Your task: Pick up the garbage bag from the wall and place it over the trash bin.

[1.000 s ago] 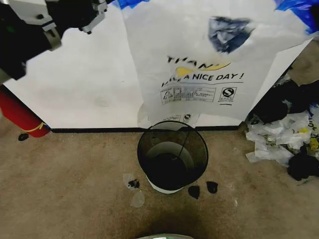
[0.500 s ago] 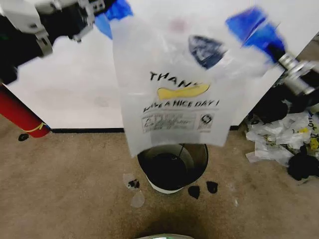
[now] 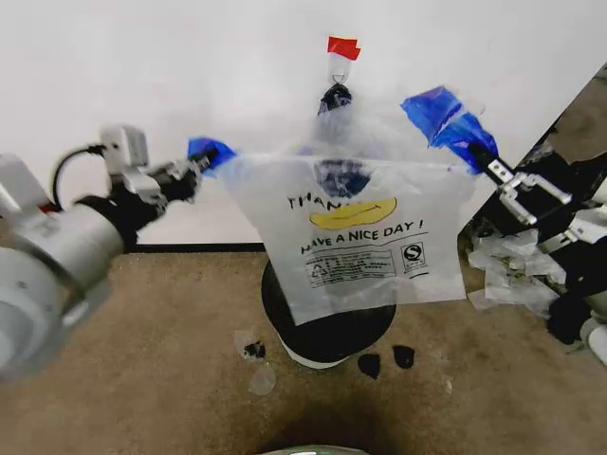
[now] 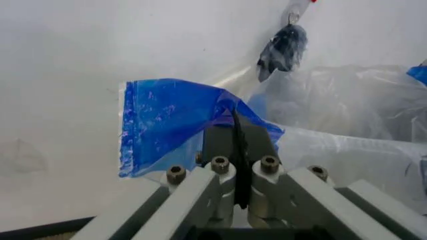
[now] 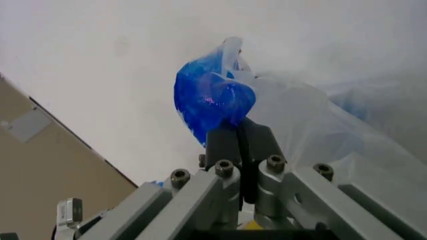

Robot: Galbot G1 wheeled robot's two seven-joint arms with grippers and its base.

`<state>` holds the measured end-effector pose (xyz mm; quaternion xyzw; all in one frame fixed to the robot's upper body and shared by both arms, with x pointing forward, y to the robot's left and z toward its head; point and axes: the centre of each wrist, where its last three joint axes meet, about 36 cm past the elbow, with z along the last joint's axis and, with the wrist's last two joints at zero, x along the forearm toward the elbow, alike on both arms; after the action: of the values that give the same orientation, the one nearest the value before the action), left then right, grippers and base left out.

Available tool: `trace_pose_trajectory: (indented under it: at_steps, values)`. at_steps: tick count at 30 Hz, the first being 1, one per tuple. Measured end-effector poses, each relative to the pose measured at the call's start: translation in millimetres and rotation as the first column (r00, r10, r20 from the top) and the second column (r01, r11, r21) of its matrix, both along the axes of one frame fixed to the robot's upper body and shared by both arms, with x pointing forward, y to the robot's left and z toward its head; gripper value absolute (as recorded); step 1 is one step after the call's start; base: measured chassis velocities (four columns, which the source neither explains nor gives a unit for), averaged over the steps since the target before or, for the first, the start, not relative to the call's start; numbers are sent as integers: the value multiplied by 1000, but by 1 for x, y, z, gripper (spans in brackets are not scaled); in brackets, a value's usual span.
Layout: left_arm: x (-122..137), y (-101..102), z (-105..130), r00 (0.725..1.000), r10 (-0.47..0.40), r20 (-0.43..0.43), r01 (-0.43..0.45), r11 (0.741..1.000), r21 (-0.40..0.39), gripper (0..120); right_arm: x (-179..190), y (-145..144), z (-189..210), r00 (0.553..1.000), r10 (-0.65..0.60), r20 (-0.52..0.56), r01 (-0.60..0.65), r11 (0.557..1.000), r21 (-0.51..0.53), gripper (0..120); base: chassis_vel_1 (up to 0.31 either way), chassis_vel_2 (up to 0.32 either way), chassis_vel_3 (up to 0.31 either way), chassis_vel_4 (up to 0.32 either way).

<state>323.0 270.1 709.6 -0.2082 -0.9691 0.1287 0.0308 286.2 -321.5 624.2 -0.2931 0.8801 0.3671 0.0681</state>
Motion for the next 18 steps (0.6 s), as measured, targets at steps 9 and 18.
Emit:
trace_pose_trajectory:
  at_steps: [9,18]
  values:
    - [-7,7,32,995,-7,104,4,1000,27,0,-5,23,-35,999,2,-46,3,994,108,0,0,0,0,0]
    - [-1,3,-18,999,21,-26,-21,1000,8,0,-19,54,-72,985,46,-169,-20,988,152,0,0,0,0,0]
